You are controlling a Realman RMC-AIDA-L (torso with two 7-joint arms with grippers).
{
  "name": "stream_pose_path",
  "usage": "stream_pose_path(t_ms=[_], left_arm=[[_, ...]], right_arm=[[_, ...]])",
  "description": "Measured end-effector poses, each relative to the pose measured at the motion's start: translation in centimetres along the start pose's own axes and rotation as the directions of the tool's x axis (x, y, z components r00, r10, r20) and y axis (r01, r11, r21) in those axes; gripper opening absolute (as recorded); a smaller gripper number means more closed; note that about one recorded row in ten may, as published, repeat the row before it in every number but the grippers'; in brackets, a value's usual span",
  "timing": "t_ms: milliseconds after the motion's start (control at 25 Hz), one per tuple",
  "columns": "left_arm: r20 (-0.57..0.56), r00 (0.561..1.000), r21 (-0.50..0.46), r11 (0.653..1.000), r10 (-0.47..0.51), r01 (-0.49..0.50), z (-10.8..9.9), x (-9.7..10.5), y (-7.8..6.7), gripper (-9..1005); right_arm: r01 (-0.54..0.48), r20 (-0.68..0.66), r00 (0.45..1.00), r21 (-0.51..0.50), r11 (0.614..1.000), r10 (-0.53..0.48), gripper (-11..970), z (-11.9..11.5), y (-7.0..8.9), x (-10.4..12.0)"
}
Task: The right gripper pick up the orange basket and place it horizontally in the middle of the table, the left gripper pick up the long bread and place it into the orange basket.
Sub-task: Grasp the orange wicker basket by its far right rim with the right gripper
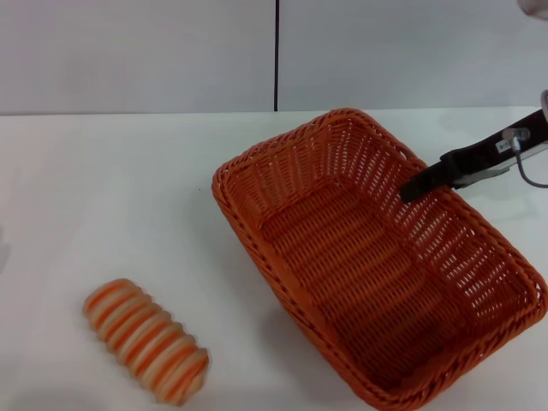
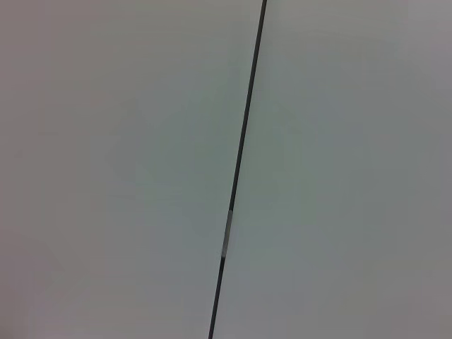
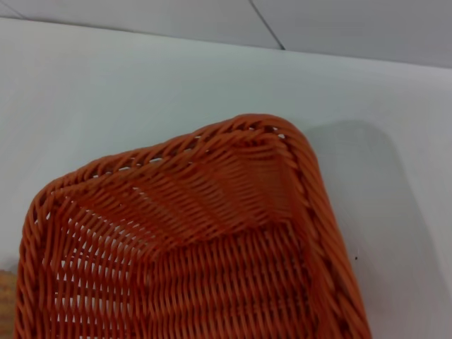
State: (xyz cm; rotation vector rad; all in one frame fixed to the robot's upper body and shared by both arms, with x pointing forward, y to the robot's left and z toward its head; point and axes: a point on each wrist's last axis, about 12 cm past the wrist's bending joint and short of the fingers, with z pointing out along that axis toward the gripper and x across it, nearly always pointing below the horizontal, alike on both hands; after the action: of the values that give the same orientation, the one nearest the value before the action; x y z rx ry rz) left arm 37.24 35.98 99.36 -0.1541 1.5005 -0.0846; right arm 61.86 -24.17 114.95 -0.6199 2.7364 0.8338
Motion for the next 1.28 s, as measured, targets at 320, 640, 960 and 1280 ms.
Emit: stream_pose_path(t_ms=[320,640,960,1280], left_arm=[[-0.004,1.0,-0.004,1.0,0.0,0.0,-0.2,0.0,0.1,783],[-0.005,1.0,-0.004,1.0,-0.005,0.005,-0.2,0.1,0.0,780],[-0.003,1.0,-0.006,1.0,-0.008,0.008,-0.3,0.1,0.0,776],[0.001,1.0,-0.005,1.0,-0.019,0.019,-0.4,0.1,-0.1,773]], right_arm=[[-0.001,-0.005,1.0,-0.011,1.0,0.001,598,0.5,-0.2,0.5],[0.003,-0.026,1.0,-0.024,1.0,-0.004,429,1.2,-0.3,1.0],[0.052,-0.03,0.998,-0.034,0.998,-0.053,217,0.8,-0.1,1.1],[0.191,-0.025,0.981,-0.041,0.981,-0.192,161,-0.3,1.2,0.0]])
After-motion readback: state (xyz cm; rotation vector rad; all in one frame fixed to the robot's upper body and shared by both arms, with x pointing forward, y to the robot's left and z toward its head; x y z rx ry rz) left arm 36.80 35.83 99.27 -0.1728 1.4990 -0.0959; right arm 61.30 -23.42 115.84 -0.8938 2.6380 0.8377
